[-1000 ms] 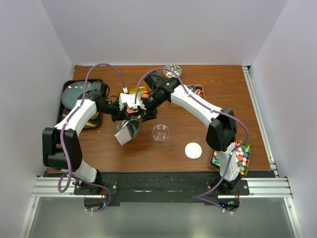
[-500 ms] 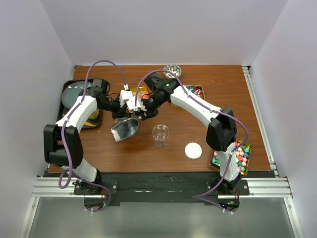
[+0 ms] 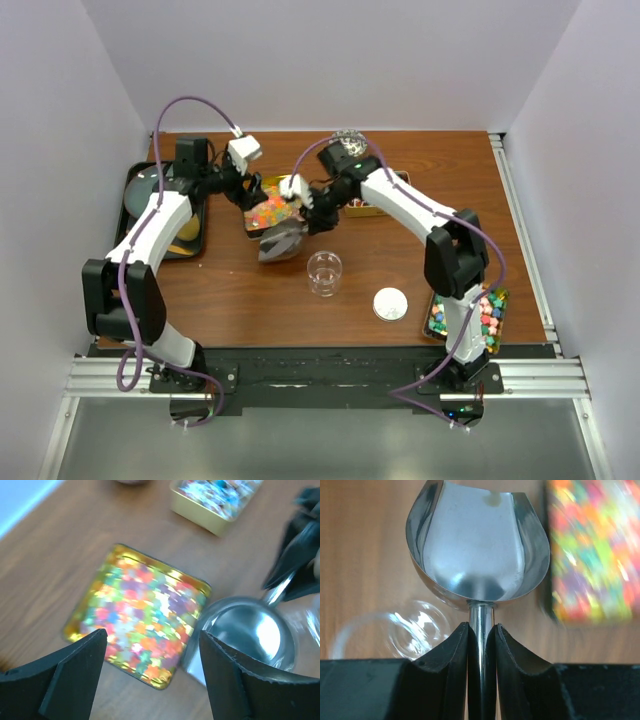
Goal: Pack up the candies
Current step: Pick up the spatula from the center of the board.
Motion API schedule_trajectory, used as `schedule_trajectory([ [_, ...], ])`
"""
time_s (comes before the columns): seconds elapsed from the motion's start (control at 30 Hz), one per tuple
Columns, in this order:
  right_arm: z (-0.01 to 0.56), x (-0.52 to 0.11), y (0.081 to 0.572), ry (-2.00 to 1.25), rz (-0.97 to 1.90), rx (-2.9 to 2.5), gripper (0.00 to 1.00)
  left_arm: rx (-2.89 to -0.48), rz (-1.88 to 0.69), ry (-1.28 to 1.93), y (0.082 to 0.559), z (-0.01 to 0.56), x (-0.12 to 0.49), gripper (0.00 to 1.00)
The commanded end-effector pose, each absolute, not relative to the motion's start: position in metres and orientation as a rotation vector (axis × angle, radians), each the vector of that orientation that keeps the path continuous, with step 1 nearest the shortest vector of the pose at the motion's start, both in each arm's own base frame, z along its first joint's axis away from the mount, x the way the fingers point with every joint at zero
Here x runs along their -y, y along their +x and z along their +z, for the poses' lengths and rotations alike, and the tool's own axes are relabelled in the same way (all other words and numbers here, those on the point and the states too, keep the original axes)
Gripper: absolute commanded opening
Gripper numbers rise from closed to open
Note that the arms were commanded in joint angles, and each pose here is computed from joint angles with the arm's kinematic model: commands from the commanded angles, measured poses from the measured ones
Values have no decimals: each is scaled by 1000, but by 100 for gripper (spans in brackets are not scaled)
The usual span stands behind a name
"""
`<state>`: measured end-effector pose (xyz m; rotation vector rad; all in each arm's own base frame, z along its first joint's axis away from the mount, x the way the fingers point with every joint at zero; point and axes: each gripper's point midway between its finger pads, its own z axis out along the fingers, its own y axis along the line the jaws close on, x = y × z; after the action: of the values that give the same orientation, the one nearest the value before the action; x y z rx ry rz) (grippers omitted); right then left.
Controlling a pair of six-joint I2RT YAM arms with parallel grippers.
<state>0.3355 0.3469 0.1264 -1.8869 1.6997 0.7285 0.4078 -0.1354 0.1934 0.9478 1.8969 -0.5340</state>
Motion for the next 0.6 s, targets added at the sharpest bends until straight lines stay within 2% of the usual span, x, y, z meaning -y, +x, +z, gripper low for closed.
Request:
schedule_trajectory([
  [0.0,196,-314,381,-1548,680,-1744,0,-1886,-391,597,461,229,113,79],
  [0.17,199,-303,385,-1468,688,-1784,0,-1937,-484,592,462,217,123,77],
  [0.37,231,-307,377,-1403,744,-1753,0,-1978,-783,671,424,198,153,79],
  [0.43,240,-304,374,-1402,723,-1731,0,-2015,-866,628,416,192,158,80],
  [0.47,243,-302,372,-1411,709,-1717,0,-2032,-923,616,410,185,161,87],
  [0.57,245,-295,371,-1445,649,-1689,0,-2060,-984,559,405,175,164,87],
])
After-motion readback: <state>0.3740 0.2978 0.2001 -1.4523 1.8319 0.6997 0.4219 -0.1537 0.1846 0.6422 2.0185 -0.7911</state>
